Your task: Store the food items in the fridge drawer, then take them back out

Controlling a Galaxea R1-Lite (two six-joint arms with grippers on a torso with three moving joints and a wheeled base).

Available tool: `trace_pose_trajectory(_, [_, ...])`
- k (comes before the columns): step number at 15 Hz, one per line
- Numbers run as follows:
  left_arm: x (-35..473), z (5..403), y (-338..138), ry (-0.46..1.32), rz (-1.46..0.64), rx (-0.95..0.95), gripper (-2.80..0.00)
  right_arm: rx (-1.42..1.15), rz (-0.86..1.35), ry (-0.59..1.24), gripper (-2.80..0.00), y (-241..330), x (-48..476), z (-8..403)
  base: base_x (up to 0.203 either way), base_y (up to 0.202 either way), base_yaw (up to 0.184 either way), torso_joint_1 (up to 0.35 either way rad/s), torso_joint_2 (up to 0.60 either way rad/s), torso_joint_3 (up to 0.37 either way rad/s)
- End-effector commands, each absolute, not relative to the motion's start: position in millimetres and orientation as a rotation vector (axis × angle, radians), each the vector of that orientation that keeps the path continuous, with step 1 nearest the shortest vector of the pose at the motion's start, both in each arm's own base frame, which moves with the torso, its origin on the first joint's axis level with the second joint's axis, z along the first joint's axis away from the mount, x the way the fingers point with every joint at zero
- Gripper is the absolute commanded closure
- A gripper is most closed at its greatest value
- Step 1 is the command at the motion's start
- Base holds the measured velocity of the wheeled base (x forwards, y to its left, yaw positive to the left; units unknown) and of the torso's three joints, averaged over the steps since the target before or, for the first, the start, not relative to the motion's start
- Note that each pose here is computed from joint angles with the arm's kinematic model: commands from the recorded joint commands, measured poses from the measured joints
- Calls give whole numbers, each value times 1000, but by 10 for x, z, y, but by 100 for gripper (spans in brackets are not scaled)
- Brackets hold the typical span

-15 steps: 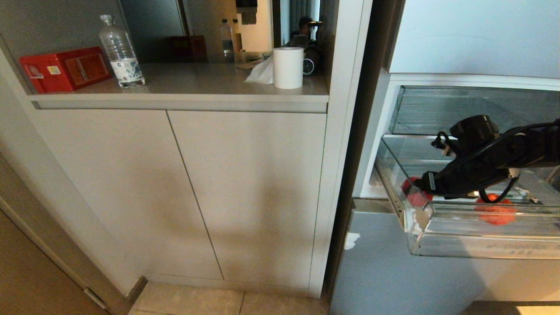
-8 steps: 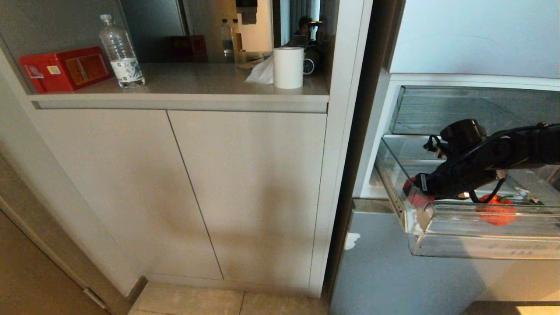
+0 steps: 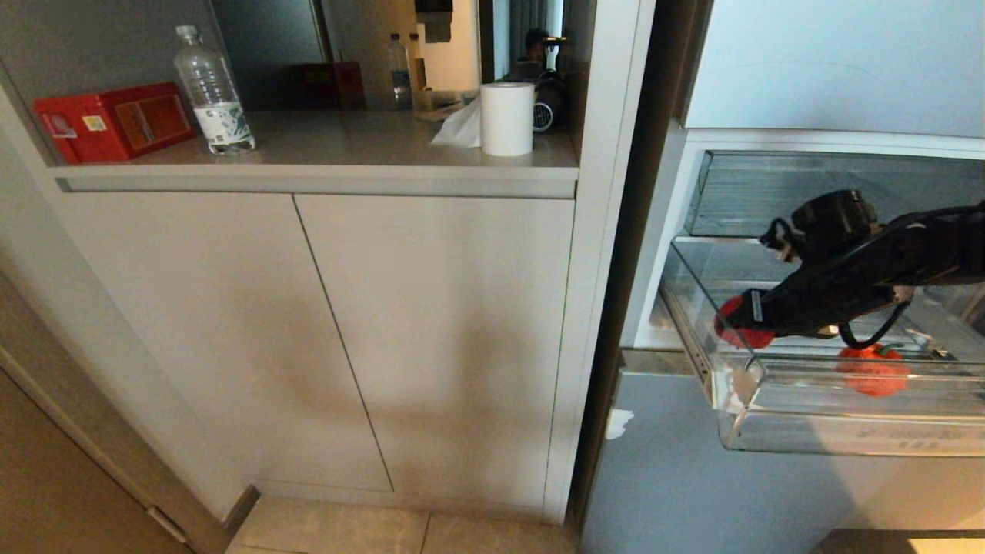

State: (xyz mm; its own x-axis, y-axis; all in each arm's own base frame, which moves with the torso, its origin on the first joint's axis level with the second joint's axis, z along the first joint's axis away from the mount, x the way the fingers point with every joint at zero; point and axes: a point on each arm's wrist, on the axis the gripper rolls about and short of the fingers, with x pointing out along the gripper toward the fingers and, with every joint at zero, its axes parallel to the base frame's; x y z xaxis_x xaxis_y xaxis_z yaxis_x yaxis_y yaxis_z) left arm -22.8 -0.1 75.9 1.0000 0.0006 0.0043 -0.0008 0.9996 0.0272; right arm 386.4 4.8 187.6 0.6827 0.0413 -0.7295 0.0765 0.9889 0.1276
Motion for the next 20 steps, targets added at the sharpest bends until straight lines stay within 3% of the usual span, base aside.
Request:
trace_pose_trajectory(1, [-226, 756, -1, -2, 1, 28, 0, 153, -13, 698, 0, 42, 3507, 2367, 0, 0, 0, 0, 0, 0])
trace_pose_trajectory(7, [-226, 756, -1, -2, 0, 28, 0, 144, -1, 497, 0, 20, 2197, 2980, 0, 0, 0, 0, 0, 0])
trace_pose_trajectory(10, [-226, 756, -1, -2, 2, 28, 0, 140, 7, 403, 0, 15, 1361, 2958, 0, 0, 0, 0, 0, 0])
trace_pose_trajectory(15, [-226, 756, -1, -2, 2, 28, 0, 112, 19, 252, 0, 8, 258, 2325, 0, 0, 0, 0, 0, 0])
trace_pose_trajectory(20, [-226, 756, -1, -2, 2, 28, 0, -29, -45, 150, 0, -14, -59, 1410, 0, 0, 0, 0, 0, 0])
